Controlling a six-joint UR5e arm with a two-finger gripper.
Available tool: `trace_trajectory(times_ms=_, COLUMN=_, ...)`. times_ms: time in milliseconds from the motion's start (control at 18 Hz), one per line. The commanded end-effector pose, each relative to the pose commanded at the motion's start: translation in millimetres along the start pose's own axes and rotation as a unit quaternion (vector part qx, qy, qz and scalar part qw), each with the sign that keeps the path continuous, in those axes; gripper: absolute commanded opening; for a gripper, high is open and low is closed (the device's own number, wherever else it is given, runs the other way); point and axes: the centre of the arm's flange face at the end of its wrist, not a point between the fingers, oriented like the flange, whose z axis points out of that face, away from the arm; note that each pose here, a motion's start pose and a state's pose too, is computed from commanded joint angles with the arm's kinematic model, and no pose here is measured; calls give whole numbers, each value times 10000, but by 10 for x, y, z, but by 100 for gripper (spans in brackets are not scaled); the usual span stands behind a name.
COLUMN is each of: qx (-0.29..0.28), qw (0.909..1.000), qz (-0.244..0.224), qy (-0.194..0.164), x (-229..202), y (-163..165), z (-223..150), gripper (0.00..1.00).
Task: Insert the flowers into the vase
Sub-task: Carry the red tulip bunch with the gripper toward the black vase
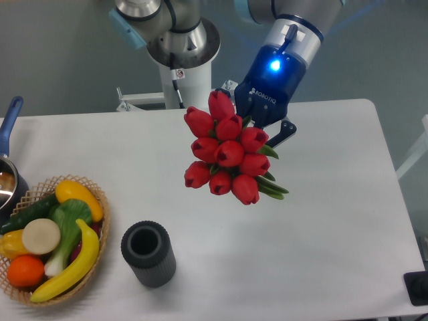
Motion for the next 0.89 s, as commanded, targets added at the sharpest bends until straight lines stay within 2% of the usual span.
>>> trace_trajectory(times_ms=556, qx=8, qw=10000, qz=-19, qy=87, x=123, y=-72, z=65, gripper=31)
trace_trajectory(times_ms=889, qx=27, qw=9991, qz=227, qy=360, x=248, y=-235, z=380, gripper=31)
